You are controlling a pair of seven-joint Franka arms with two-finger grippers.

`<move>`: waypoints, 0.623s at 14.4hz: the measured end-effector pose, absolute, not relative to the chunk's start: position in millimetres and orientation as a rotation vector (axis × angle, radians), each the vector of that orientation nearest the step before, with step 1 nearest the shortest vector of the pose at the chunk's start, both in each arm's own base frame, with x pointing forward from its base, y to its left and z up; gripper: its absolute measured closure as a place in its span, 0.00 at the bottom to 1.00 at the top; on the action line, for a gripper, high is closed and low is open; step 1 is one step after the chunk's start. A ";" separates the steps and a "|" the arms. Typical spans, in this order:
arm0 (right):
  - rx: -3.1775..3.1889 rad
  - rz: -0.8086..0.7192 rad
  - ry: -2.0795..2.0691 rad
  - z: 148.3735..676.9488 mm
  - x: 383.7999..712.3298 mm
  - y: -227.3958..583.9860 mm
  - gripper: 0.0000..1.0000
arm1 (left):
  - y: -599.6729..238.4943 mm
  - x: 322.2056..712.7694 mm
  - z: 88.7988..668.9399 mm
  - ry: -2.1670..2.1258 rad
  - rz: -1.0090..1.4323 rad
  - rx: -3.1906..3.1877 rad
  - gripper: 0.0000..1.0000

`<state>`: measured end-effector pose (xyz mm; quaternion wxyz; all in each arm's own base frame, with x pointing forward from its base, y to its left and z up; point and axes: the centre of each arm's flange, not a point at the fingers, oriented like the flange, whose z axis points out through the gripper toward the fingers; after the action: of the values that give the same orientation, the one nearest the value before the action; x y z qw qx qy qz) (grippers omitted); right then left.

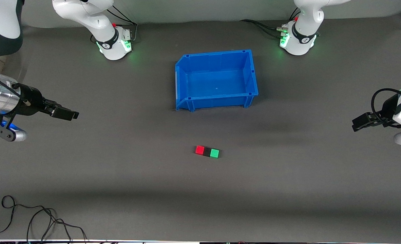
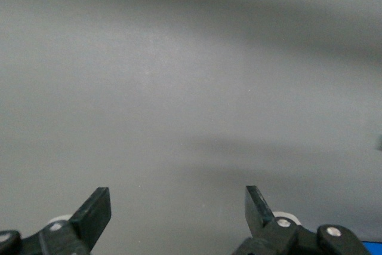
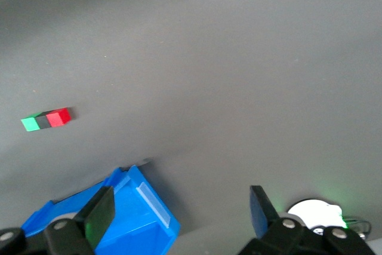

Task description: Attach green and red cubes to black cube

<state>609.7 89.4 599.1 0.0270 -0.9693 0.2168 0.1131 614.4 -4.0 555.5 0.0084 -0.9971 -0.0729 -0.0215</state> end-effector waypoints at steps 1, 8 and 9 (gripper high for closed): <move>-3.013 0.347 0.632 598.3 609.1 93.6 0.00 | -2.6 614.5 554.9 -0.231 -0.066 -3.115 0.00; -3.112 0.319 0.317 598.3 610.1 78.7 0.00 | -1.1 616.4 548.2 -0.234 -0.048 -3.115 0.00; -3.108 0.319 0.323 598.4 609.4 74.1 0.00 | -1.1 616.2 548.3 -0.234 -0.046 -3.115 0.00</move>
<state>609.4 74.1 598.4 0.0000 -0.9895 0.1030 0.1017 616.2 -1.1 548.3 0.0088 -0.9970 -0.0750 -0.0148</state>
